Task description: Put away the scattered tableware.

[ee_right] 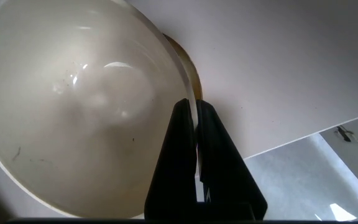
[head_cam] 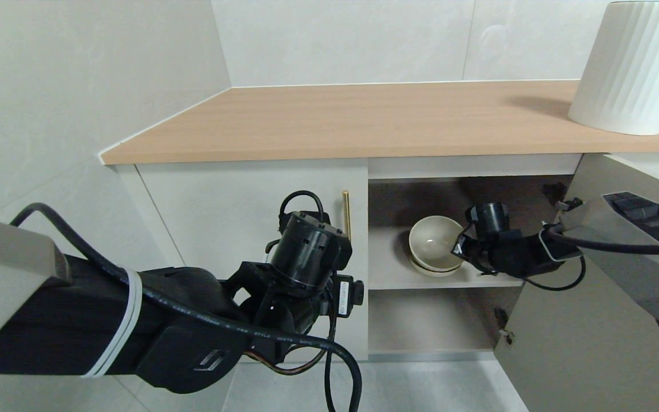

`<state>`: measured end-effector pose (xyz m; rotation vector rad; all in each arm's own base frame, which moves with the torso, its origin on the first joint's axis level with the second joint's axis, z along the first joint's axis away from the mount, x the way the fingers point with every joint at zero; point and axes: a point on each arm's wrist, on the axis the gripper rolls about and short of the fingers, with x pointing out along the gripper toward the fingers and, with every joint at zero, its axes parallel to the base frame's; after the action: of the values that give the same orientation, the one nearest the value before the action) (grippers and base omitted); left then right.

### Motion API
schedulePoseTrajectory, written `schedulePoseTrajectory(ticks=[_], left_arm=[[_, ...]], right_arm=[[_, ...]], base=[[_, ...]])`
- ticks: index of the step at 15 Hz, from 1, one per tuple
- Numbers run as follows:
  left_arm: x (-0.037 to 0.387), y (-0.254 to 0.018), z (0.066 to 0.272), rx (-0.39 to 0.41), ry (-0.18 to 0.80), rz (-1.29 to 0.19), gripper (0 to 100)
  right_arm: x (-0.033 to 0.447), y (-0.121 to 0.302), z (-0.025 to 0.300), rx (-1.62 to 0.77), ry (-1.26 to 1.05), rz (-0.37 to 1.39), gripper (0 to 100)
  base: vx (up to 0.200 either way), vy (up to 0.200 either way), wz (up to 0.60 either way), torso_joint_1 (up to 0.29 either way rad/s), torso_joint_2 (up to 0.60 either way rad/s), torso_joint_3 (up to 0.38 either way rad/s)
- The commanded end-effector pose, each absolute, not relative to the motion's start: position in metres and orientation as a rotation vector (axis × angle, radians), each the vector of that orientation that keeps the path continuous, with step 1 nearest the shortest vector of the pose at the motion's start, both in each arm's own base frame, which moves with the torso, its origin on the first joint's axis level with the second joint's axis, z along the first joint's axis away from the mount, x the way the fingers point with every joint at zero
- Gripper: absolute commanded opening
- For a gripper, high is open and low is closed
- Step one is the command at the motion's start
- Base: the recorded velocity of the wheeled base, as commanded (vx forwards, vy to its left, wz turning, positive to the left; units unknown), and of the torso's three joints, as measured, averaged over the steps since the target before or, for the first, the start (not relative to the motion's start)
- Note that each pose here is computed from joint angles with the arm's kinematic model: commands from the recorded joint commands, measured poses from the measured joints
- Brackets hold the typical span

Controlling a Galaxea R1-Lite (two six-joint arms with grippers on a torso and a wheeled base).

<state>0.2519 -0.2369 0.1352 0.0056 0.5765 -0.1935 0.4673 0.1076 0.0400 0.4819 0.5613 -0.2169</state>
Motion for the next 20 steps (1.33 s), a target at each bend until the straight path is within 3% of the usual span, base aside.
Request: schedulePoseTrajectory(ticks=[1, 2, 10, 14, 17, 20], left_arm=[[0.252, -0.237, 0.134, 0.007, 0.578, -0.193, 100], [0.252, -0.237, 0.134, 0.008, 0.579, -0.192, 100], [0.252, -0.236, 0.135, 0.001, 0.578, -0.188, 100], [0.249, -0.212, 0.164, -0.076, 0.514, -0.158, 100], [0.233, -0.16, 0.203, -0.164, 0.417, -0.09, 100], [0.198, -0.129, 0.22, -0.193, 0.381, -0.117, 100]], right_arm=[[0.467, 0.107, 0.04, 0.483, 0.56, -0.217, 0], [0.467, 0.108, 0.04, 0.481, 0.562, -0.216, 100], [0.462, 0.108, 0.052, 0.482, 0.563, -0.21, 100], [0.393, 0.111, 0.123, 0.468, 0.77, -0.102, 100], [0.321, 0.107, 0.185, 0.441, 0.77, 0.024, 100], [0.245, 0.098, 0.219, 0.42, 0.767, 0.094, 100]], base=[[0.0, 0.0, 0.0, 0.0, 0.0, 0.0], [0.0, 0.0, 0.0, 0.0, 0.0, 0.0], [0.0, 0.0, 0.0, 0.0, 0.0, 0.0], [0.0, 0.0, 0.0, 0.0, 0.0, 0.0], [0.0, 0.0, 0.0, 0.0, 0.0, 0.0], [0.0, 0.0, 0.0, 0.0, 0.0, 0.0]])
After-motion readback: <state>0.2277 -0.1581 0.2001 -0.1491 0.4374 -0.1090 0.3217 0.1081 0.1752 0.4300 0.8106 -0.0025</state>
